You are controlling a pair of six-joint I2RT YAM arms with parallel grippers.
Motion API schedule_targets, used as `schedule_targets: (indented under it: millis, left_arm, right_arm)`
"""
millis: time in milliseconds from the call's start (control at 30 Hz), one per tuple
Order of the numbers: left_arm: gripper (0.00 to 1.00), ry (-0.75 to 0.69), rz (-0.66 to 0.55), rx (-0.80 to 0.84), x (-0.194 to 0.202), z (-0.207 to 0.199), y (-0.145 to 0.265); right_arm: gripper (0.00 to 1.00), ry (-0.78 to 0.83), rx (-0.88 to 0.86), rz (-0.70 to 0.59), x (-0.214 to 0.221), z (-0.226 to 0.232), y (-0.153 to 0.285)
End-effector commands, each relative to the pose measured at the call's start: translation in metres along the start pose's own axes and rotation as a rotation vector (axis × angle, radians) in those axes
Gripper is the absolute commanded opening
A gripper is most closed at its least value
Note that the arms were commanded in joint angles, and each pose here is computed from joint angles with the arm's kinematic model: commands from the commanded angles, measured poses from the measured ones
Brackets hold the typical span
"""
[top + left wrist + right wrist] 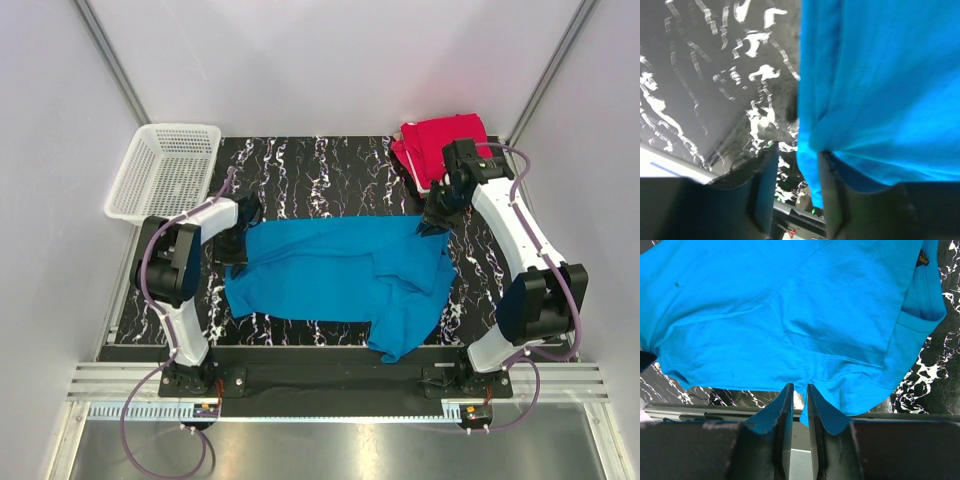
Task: Fold and stack the t-shirts
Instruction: Fold the tshirt
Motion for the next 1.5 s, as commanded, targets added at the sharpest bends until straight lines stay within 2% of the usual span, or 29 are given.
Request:
schedule_targets:
  millis: [0, 233, 633, 933, 1300, 1333, 1467]
  left_arm:
    - [0.44, 0.037, -0.102, -0.05, -0.022, 0.009, 0.021]
    - [0.46, 0.118, -0.231, 0.008, -0.05, 0.007, 0.05]
    - [0.46, 0.128, -0.282, 0.128, -0.077, -0.013, 0.082]
    - [0.45, 0.111, -0.29, 0.181, -0.095, -0.047, 0.055]
    - [0.45, 0.088, -0.248, 0.167, -0.107, -0.069, 0.026]
    - [0.44, 0.085, -0.247, 0.164, -0.108, -0.071, 0.024]
    - [0.43, 0.081, -0.243, 0.147, -0.112, -0.073, 0.018]
  right_arm:
    - [0.24, 0.025, 0.004, -0.058, -0.012, 0.003, 0.013]
    - [0.25, 0.042, -0.058, -0.04, -0.007, 0.01, 0.005]
    - [0.25, 0.071, -0.135, 0.048, 0.006, 0.024, -0.025]
    - [0.25, 0.11, -0.155, 0.12, 0.009, 0.05, -0.071]
    - [0.23, 0.08, -0.053, 0.196, 0.014, 0.033, -0.124]
    - [0.22, 0.079, -0.046, 0.201, 0.014, 0.032, -0.127]
    - [0.04, 0.074, 0.019, 0.202, 0.009, 0.022, -0.147]
Point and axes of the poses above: each gripper's point midway between its finger pads, its own y axis back along the fingers, its own z axis along the line the jaws close on, x = y × z, the point moved 2 cm from there along y, back along the fingers, and after that the axes turned 12 degrees about y, right-handed, at the moved point
